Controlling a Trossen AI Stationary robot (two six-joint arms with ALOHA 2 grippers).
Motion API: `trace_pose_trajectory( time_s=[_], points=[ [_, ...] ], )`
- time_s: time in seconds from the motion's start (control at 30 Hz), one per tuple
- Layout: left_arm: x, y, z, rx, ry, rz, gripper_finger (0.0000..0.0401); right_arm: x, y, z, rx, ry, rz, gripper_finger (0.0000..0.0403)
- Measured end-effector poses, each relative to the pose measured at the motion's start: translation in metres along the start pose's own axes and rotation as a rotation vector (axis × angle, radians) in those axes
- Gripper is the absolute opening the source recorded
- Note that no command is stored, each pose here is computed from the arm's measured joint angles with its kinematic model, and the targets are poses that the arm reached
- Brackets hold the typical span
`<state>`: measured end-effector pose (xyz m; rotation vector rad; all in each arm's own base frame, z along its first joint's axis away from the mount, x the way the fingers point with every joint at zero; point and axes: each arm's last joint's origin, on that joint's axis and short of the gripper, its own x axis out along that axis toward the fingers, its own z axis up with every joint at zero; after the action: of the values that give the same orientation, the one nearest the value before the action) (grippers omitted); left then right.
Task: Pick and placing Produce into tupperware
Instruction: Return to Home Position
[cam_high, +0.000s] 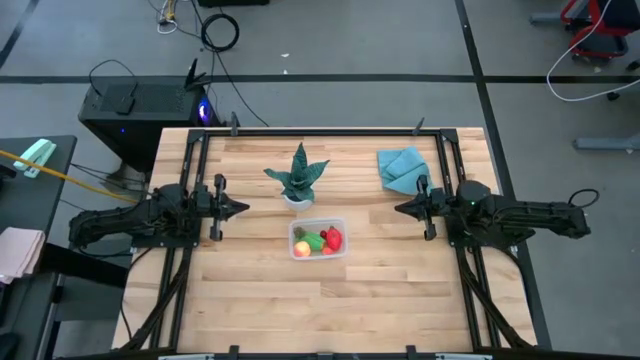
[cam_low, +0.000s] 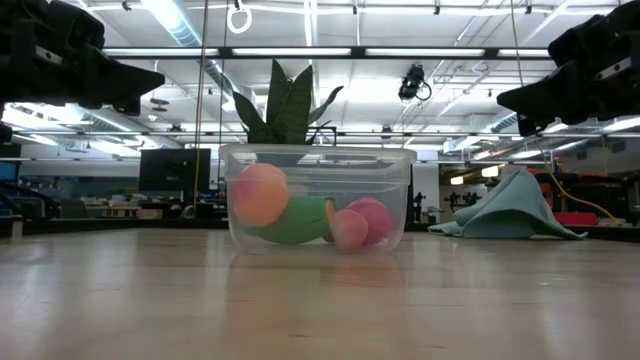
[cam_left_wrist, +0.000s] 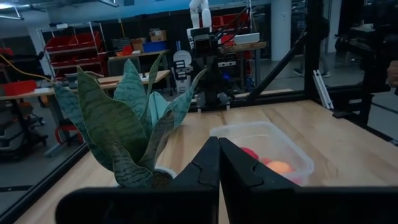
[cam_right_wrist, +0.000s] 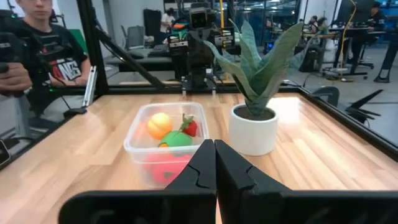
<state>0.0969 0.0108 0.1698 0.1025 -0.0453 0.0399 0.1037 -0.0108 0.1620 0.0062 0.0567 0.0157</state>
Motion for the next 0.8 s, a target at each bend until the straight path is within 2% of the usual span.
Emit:
trace_pose_trajectory(
  time_s=[0.37,0.5,0.7,0.8],
  points=[
    [0.0000,0.0002,-0.0014,0.000,0.016,0.009,0.0007,0.0000,0.0000,-0.0001,0.040,0.001,-0.001,0.0000],
    [0.0000,0.0002,-0.0014,-0.018,0.016,0.009,0.0005,0.0000,-0.0012,-0.0003,0.085,0.001,-0.040,0.0007],
    [0.0000,0.0005,-0.0014,-0.091,0.016,0.021,0.0038,0.0000,-0.0013,-0.0006,0.089,0.004,-0.045,0.0026],
    [0.0000,0.0006,-0.0003,-0.082,0.002,0.022,0.0050,0.0000,-0.0013,-0.0006,0.088,0.004,-0.045,0.0030]
  ],
)
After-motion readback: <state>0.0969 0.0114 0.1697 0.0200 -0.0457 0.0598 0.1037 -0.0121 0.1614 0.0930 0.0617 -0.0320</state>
